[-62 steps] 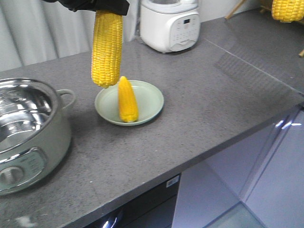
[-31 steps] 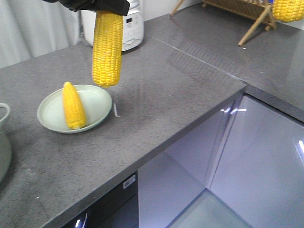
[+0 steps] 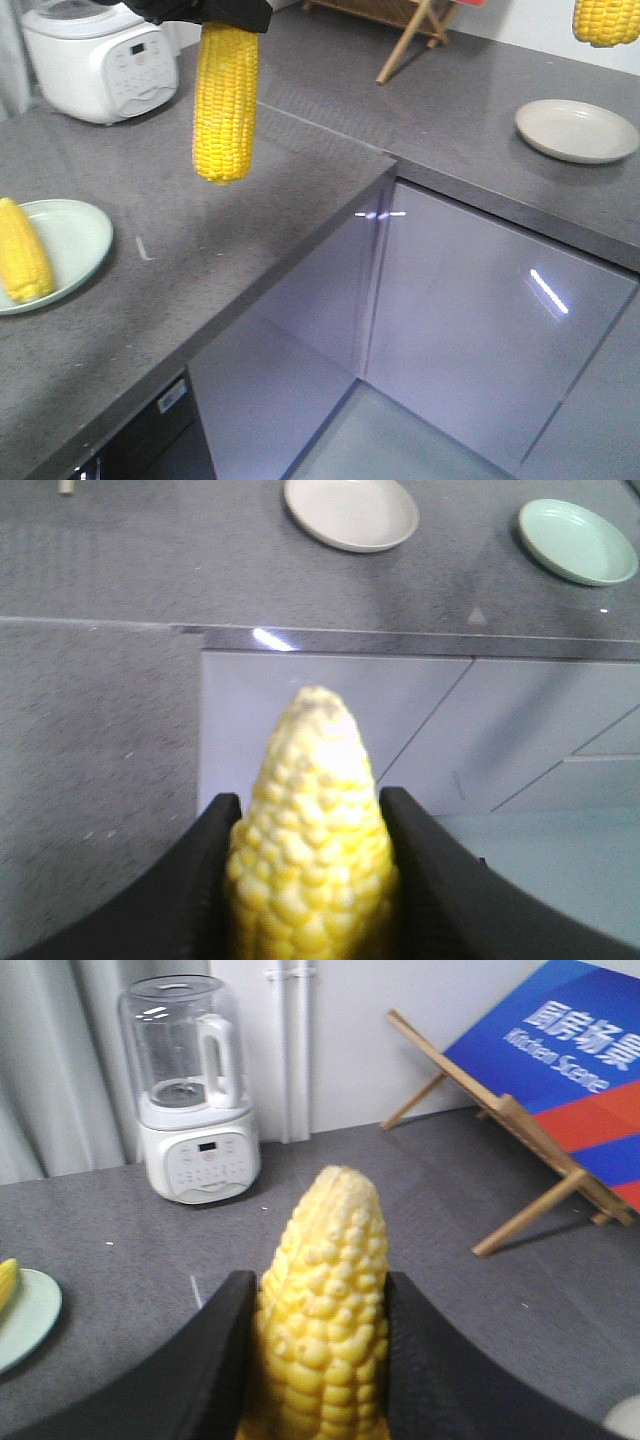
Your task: Distribute corn equally
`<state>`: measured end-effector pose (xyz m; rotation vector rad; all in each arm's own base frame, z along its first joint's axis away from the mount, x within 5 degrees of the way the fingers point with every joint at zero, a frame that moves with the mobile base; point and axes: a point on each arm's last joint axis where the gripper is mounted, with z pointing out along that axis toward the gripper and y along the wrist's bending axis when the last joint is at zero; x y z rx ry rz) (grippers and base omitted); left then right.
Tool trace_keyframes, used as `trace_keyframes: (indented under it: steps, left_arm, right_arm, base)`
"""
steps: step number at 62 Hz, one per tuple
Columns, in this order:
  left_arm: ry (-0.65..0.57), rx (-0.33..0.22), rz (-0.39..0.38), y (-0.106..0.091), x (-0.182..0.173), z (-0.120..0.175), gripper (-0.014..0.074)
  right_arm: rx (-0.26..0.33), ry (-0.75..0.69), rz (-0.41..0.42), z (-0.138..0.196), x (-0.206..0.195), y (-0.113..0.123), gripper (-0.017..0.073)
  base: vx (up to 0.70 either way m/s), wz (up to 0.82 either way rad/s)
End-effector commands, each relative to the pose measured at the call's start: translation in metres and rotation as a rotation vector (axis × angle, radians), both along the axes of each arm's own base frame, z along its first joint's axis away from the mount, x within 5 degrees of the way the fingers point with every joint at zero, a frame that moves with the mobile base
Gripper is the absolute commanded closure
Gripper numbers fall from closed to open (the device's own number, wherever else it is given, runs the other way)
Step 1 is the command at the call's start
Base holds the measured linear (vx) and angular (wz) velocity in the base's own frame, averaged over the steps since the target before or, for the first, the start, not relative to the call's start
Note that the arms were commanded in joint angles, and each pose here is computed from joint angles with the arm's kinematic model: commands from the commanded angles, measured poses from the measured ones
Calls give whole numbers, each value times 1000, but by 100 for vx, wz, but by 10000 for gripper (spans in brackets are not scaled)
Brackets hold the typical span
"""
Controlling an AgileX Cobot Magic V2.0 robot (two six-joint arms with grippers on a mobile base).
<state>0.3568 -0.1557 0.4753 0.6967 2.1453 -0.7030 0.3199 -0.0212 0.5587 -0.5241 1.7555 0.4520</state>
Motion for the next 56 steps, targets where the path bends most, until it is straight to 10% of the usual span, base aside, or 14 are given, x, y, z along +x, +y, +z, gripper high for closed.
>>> trace_keyframes:
  steps: [1,56]
  left_arm:
    - [-77,-71,-6,4,-21,29,600]
    - [-77,-71,-6,4,-21,29,600]
  right_arm:
    - [3,-63,31,18,-23,8,566]
    - [3,-63,31,18,-23,8,566]
  base:
    - [-1,-39]
    - [-2,-41]
